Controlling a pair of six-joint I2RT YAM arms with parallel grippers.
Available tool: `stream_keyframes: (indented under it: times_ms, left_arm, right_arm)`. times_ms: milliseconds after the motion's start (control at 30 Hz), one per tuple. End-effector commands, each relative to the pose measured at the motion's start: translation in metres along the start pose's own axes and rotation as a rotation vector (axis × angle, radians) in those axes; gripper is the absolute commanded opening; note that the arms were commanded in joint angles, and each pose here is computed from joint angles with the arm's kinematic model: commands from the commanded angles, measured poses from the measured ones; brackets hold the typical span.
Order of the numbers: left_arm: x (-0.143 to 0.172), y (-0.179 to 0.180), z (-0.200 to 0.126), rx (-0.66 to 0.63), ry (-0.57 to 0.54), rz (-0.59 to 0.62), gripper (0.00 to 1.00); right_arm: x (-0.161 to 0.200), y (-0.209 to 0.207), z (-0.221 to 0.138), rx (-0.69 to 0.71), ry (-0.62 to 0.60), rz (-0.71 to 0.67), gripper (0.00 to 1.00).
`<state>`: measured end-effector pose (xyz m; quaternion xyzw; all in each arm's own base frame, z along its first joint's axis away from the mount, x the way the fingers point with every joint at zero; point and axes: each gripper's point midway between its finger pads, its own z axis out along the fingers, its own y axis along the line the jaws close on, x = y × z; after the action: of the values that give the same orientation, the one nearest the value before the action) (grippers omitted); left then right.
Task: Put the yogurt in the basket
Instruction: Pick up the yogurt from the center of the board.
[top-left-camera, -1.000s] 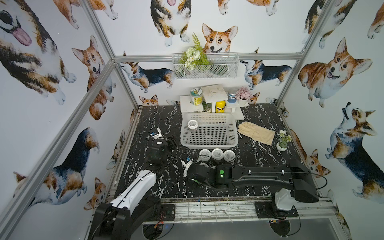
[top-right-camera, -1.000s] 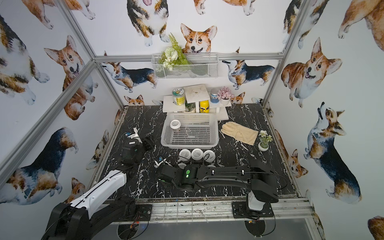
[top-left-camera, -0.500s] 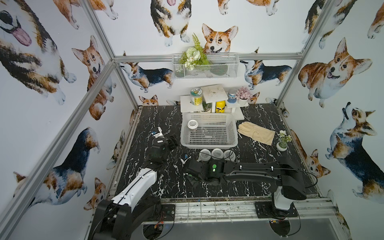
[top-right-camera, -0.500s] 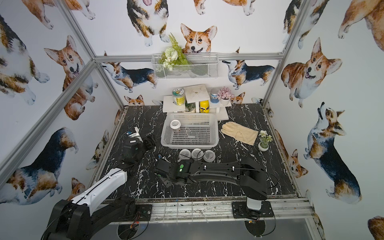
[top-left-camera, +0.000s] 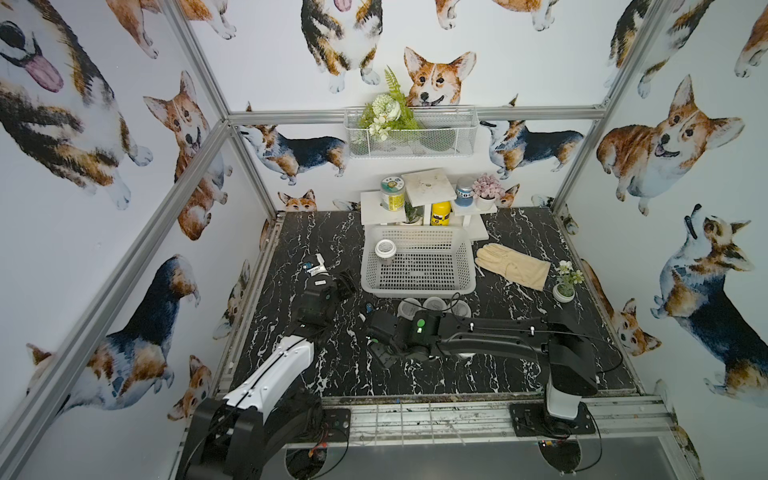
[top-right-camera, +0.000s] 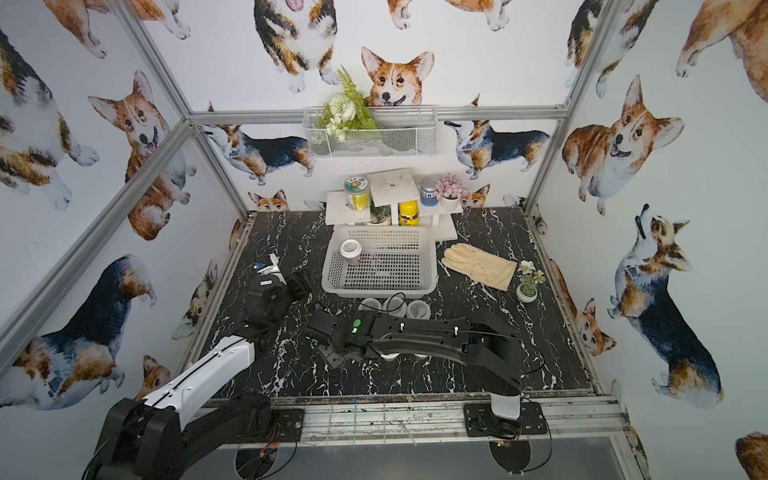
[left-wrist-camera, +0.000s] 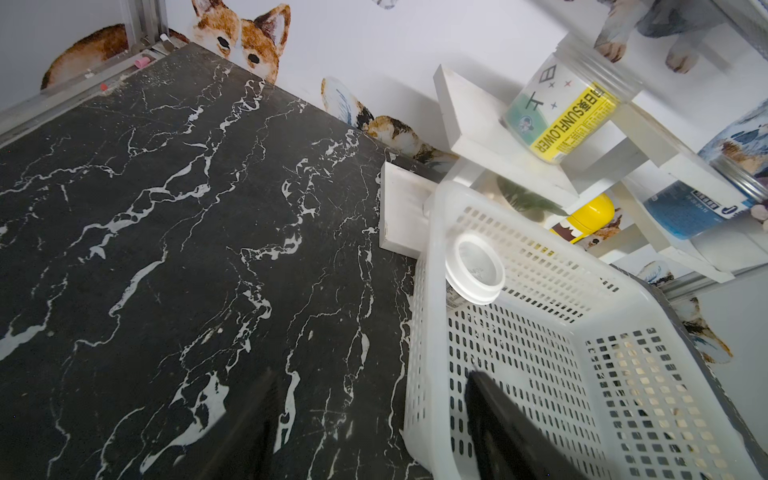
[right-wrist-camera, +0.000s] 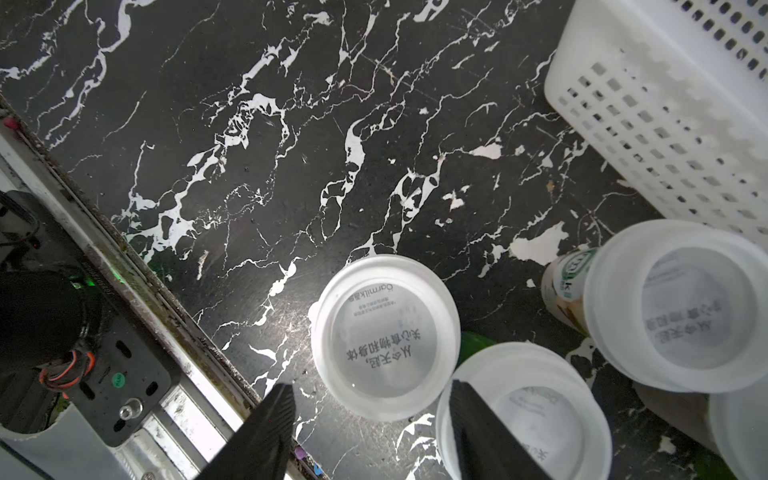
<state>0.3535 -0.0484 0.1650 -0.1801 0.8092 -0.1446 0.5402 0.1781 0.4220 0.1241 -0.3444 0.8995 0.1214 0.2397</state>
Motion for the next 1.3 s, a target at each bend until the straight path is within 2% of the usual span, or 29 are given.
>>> stream_keyframes:
  times_ms: [0, 500, 1267]
  left_arm:
    - [-0.006, -0.004, 0.0, 0.01, -0.016, -0.001, 0.75]
    - [-0.006, -0.004, 0.0, 0.013, -0.014, -0.002, 0.73]
    - [-0.006, -0.006, 0.001, 0.02, -0.013, 0.003, 0.7]
  right_arm:
    - [0.002, -0.003, 0.0, 0.024, 0.015, -0.015, 0.68]
    - [0.003, 0.0, 0.013, 0.028, 0.03, -0.03, 0.74]
    - [0.0, -0.004, 0.035, 0.031, 0.062, -0.037, 0.74]
